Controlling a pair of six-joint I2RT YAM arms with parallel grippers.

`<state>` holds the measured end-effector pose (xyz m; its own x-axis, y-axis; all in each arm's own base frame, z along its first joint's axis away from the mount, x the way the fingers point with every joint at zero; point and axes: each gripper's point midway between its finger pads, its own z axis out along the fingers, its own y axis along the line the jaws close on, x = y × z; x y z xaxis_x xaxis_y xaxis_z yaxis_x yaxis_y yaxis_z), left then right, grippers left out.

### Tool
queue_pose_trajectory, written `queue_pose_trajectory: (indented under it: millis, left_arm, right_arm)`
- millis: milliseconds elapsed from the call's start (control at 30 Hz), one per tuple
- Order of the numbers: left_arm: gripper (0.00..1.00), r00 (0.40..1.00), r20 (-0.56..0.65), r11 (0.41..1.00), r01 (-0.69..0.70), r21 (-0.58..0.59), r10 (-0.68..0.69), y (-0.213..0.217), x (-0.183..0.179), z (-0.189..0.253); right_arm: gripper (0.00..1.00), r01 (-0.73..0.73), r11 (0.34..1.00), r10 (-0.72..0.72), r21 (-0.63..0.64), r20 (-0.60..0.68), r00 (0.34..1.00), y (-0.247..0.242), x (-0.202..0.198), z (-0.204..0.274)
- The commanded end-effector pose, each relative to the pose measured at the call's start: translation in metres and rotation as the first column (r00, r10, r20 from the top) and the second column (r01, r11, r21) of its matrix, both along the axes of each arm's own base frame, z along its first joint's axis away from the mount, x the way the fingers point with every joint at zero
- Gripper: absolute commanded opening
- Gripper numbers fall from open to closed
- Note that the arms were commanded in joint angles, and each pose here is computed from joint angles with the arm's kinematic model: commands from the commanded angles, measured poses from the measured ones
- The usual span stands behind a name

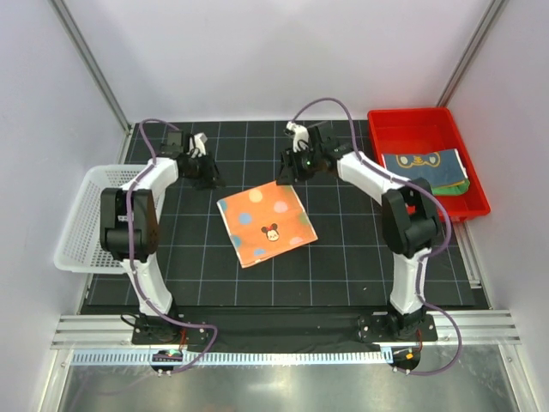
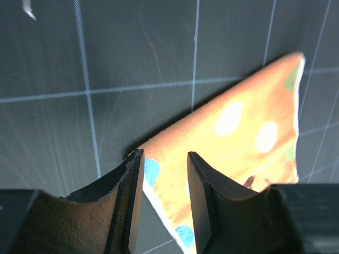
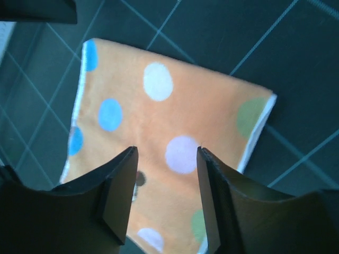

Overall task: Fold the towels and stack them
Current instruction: Fold the towel

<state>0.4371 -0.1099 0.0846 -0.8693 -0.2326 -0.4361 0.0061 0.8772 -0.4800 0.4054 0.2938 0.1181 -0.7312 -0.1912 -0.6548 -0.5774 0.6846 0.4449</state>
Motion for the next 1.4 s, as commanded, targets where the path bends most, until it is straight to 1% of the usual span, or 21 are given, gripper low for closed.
queue_pose_trajectory:
  millis: [0,33,100,133,167,200,267,333,367,400,467,567,633,700,733,900,1033,1167,1267,1300,1367]
  left_arm:
    - [0.41,0.986,-0.010,0.986,0.165,-0.029,-0.165,-0.009,-0.013,-0.011]
    - [0.42,0.978,-0.001,0.978,0.208,-0.031,-0.208,-0.011,-0.015,-0.014]
    - [0.44,0.977,-0.017,0.977,0.214,-0.002,-0.214,-0.006,-0.017,-0.021]
    - [0.45,0.973,-0.013,0.974,0.229,-0.003,-0.229,-0.007,-0.019,-0.022]
    - [0.45,0.969,-0.004,0.969,0.246,-0.007,-0.246,-0.008,-0.019,-0.024]
    - [0.47,0.967,-0.004,0.967,0.255,-0.010,-0.255,-0.009,-0.019,-0.025]
    - [0.46,0.962,-0.020,0.962,0.272,-0.018,-0.273,-0.010,-0.020,-0.031]
    - [0.45,0.958,-0.029,0.959,0.284,-0.022,-0.285,-0.010,-0.020,-0.034]
    - [0.45,0.957,-0.036,0.958,0.286,-0.013,-0.286,-0.009,-0.021,-0.037]
    - [0.45,0.958,-0.044,0.959,0.284,-0.011,-0.284,-0.009,-0.021,-0.040]
    - [0.44,0.958,-0.051,0.959,0.282,-0.003,-0.282,-0.007,-0.021,-0.043]
    - [0.43,0.957,-0.067,0.958,0.285,0.015,-0.284,-0.004,-0.022,-0.049]
    - [0.42,0.954,-0.090,0.957,0.291,0.022,-0.287,-0.002,-0.025,-0.054]
    - [0.39,0.950,-0.098,0.953,0.301,0.023,-0.297,-0.001,-0.026,-0.057]
    - [0.38,0.950,-0.102,0.954,0.300,0.025,-0.296,-0.001,-0.027,-0.057]
    - [0.35,0.948,-0.103,0.953,0.303,0.009,-0.300,-0.004,-0.023,-0.058]
    - [0.35,0.947,-0.102,0.952,0.307,0.004,-0.305,-0.005,-0.021,-0.058]
    - [0.35,0.944,-0.099,0.949,0.317,0.001,-0.315,-0.005,-0.020,-0.058]
    - [0.34,0.941,-0.103,0.946,0.324,-0.009,-0.324,-0.006,-0.020,-0.059]
    - [0.33,0.940,-0.104,0.945,0.327,-0.009,-0.326,-0.007,-0.020,-0.059]
    - [0.32,0.939,-0.108,0.945,0.328,-0.008,-0.327,-0.007,-0.019,-0.061]
  right_arm:
    - [0.57,-0.166,0.976,0.167,-0.139,-0.010,0.986,-0.013,0.005,-0.022]
    - [0.57,-0.179,0.975,0.179,-0.134,-0.009,0.984,-0.010,0.018,-0.022]
    - [0.61,-0.204,0.972,0.204,-0.112,-0.013,0.979,-0.016,0.027,-0.021]
    - [0.63,-0.225,0.971,0.227,-0.076,0.013,0.974,-0.012,0.033,-0.010]
    - [0.65,-0.238,0.969,0.239,-0.062,-0.002,0.971,-0.013,0.034,-0.015]
    - [0.67,-0.243,0.969,0.245,-0.053,0.029,0.969,-0.016,0.044,-0.008]
    - [0.71,-0.260,0.966,0.260,-0.014,0.038,0.965,-0.016,0.051,-0.009]
    - [0.72,-0.276,0.961,0.275,0.011,0.056,0.960,-0.017,0.060,-0.006]
    - [0.72,-0.294,0.955,0.293,0.032,0.013,0.956,-0.016,0.056,-0.017]
    - [0.72,-0.302,0.952,0.301,0.040,0.028,0.953,-0.015,0.062,-0.013]
    - [0.70,-0.305,0.951,0.306,0.044,-0.008,0.952,-0.015,0.064,-0.028]
    - [0.66,-0.315,0.948,0.317,0.051,-0.017,0.948,-0.012,0.069,-0.039]
    - [0.64,-0.318,0.947,0.319,0.048,-0.016,0.947,-0.012,0.072,-0.044]
    - [0.63,-0.314,0.948,0.316,0.050,-0.020,0.949,-0.011,0.076,-0.050]
    - [0.61,-0.307,0.950,0.308,0.053,0.000,0.951,-0.011,0.082,-0.050]
    - [0.60,-0.335,0.931,0.341,0.145,-0.019,0.940,-0.001,0.078,-0.055]
    - [0.59,-0.342,0.924,0.354,0.171,-0.046,0.934,0.001,0.076,-0.062]
    - [0.50,-0.340,0.923,0.355,0.180,-0.057,0.933,-0.001,0.076,-0.066]
    - [0.49,-0.307,0.936,0.322,0.170,-0.066,0.945,-0.005,0.084,-0.071]
    - [0.52,-0.282,0.946,0.297,0.161,-0.071,0.952,-0.006,0.089,-0.072]
    - [0.53,-0.261,0.956,0.270,0.132,-0.056,0.961,-0.010,0.095,-0.069]
